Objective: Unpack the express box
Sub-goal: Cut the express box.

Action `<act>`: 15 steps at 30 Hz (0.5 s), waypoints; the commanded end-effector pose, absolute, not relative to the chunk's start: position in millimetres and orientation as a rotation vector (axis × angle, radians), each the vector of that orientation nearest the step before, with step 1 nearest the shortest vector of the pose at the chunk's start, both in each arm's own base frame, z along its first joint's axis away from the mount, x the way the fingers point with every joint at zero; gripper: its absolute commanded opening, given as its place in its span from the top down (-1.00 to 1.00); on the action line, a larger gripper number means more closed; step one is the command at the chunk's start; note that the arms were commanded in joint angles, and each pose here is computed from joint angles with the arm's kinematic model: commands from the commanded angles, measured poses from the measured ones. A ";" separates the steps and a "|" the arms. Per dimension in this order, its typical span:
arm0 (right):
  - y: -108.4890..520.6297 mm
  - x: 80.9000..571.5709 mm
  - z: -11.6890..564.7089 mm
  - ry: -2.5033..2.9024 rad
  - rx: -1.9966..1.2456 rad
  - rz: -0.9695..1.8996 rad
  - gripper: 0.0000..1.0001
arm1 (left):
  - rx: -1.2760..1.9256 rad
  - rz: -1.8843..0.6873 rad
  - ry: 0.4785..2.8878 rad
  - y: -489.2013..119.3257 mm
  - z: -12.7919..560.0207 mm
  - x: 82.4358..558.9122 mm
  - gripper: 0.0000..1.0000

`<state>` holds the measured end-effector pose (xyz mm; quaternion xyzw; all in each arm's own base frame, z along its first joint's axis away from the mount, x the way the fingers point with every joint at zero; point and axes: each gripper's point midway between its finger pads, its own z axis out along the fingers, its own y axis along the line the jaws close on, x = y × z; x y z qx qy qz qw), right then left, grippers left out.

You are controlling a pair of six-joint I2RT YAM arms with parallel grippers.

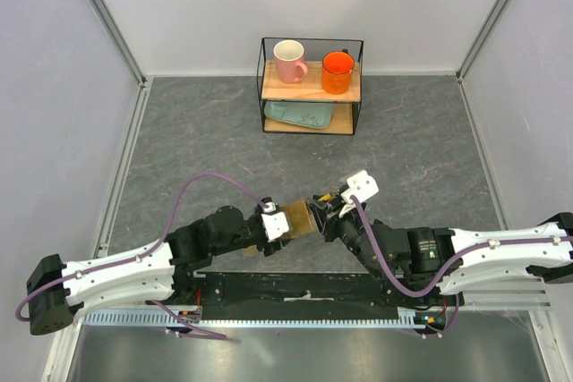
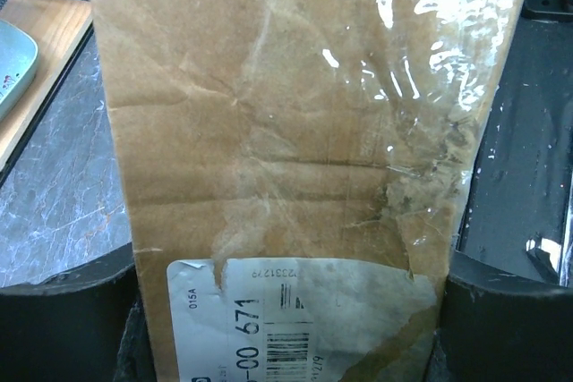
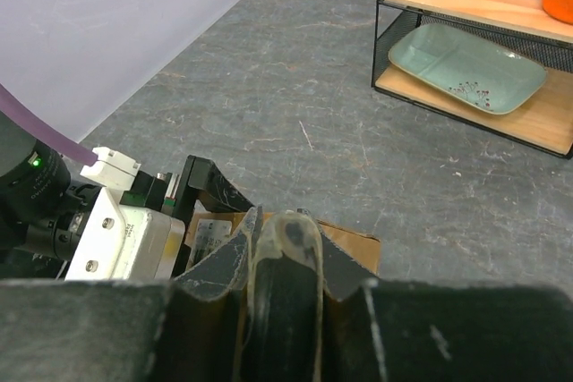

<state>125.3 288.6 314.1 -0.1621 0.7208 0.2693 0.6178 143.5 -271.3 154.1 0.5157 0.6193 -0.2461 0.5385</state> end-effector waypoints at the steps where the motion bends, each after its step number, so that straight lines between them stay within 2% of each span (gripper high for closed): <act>1: 291.3 93.0 281.1 1.738 -0.538 0.661 1.00 | 0.821 -0.476 1.452 -253.6 214.8 197.6 0.96; 15: 283.9 75.8 272.3 1.804 -0.503 0.778 1.00 | 0.758 -0.433 1.501 -241.6 213.4 213.3 0.96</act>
